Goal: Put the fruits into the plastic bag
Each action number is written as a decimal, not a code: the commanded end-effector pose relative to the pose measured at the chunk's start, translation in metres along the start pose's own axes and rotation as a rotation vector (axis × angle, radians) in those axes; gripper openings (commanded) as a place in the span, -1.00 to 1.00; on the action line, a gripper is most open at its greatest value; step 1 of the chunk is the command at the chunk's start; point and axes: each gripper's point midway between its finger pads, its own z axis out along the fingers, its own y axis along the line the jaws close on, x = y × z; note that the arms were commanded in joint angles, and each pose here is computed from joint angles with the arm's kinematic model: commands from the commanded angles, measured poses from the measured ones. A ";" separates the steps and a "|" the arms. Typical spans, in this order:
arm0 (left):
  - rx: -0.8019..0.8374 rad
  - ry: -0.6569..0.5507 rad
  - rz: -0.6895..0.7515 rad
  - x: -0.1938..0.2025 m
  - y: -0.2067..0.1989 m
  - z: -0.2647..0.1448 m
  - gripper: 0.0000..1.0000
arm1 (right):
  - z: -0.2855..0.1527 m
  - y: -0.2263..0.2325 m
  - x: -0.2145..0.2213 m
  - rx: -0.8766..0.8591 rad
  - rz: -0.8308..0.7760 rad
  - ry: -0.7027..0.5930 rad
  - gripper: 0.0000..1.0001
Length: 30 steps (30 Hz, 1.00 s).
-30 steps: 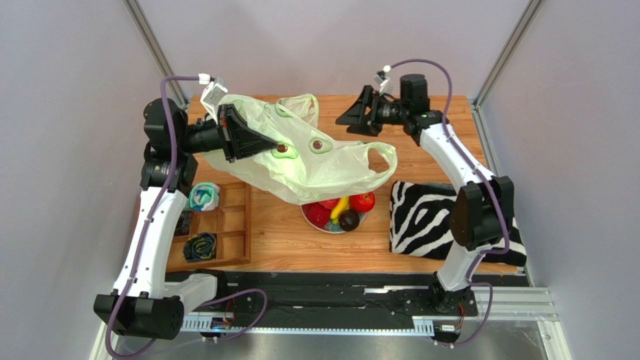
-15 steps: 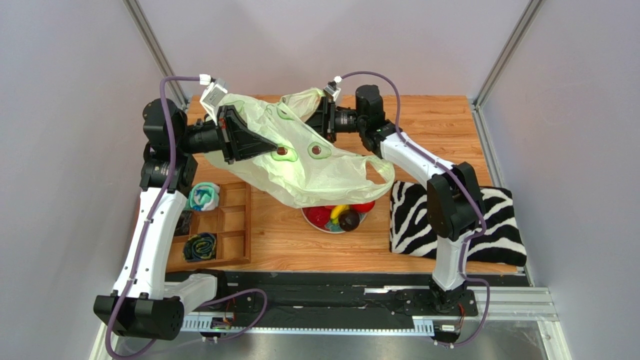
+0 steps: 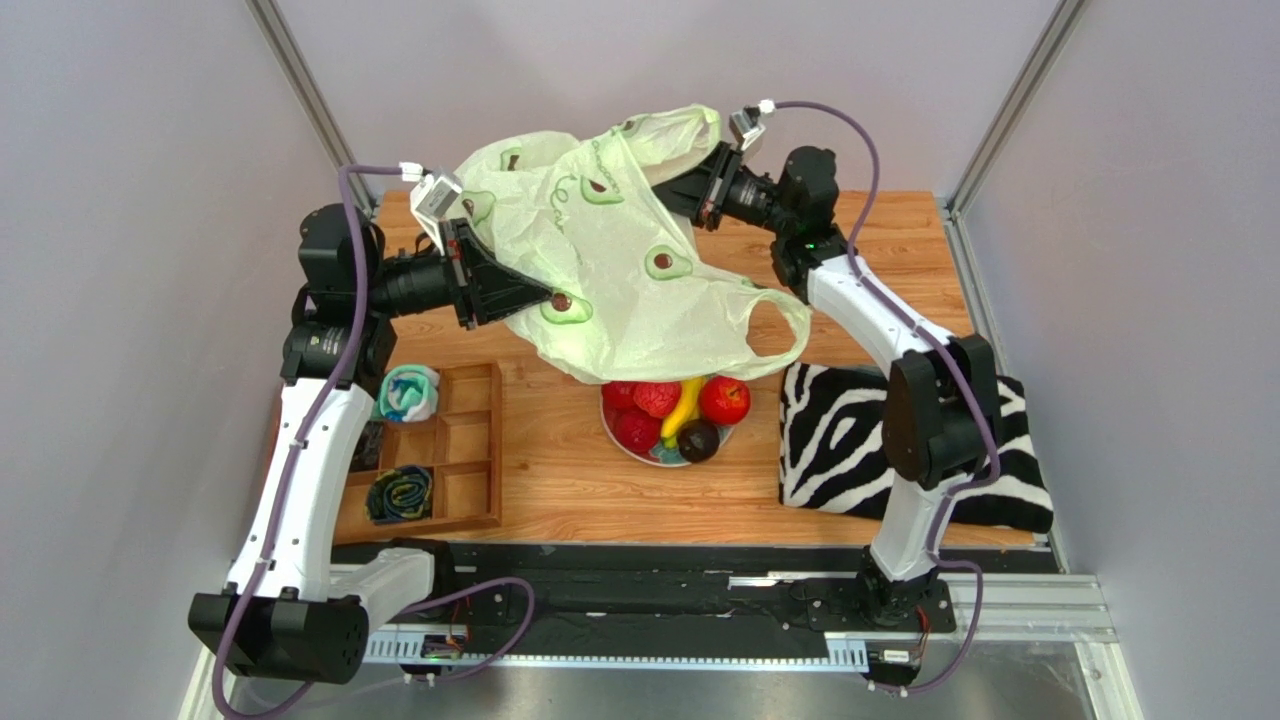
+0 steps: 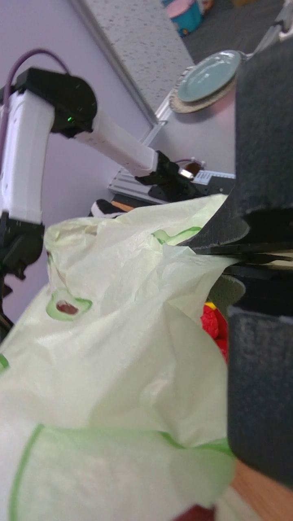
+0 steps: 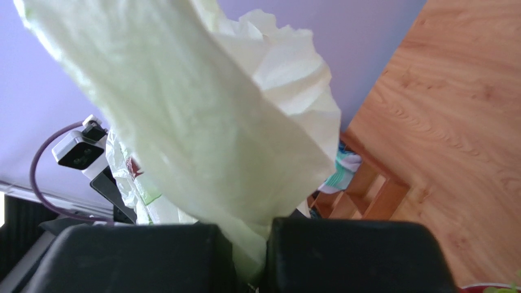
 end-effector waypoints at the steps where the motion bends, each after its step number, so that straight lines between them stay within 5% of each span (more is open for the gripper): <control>1: -0.216 0.000 -0.028 0.007 0.041 -0.008 -0.55 | -0.010 0.067 -0.013 0.007 -0.270 -0.108 -1.00; 2: -0.289 -0.006 -0.030 0.003 0.052 -0.012 -0.22 | -0.014 0.077 -0.015 0.016 -0.337 -0.133 -1.00; 8: -0.556 0.017 -0.110 0.012 0.089 -0.038 0.60 | -0.010 0.095 -0.017 0.112 -0.453 -0.226 -1.00; 10: -0.646 0.006 -0.137 0.012 0.098 -0.048 0.64 | -0.001 0.105 -0.013 0.133 -0.514 -0.238 -1.00; 16: -1.246 -0.083 -0.211 0.006 0.129 -0.139 0.72 | 0.036 0.092 0.002 0.218 -0.521 -0.240 -1.00; 21: -1.454 -0.170 -0.139 -0.004 0.107 -0.185 0.79 | 0.058 0.084 0.012 0.317 -0.533 -0.250 -1.00; 24: -1.397 -0.265 -0.102 -0.022 0.087 -0.182 0.78 | 0.069 0.078 0.018 0.331 -0.528 -0.247 -1.00; 30: -0.838 -0.369 -0.120 -0.059 0.052 -0.093 0.75 | 0.087 0.070 0.036 0.359 -0.553 -0.207 -1.00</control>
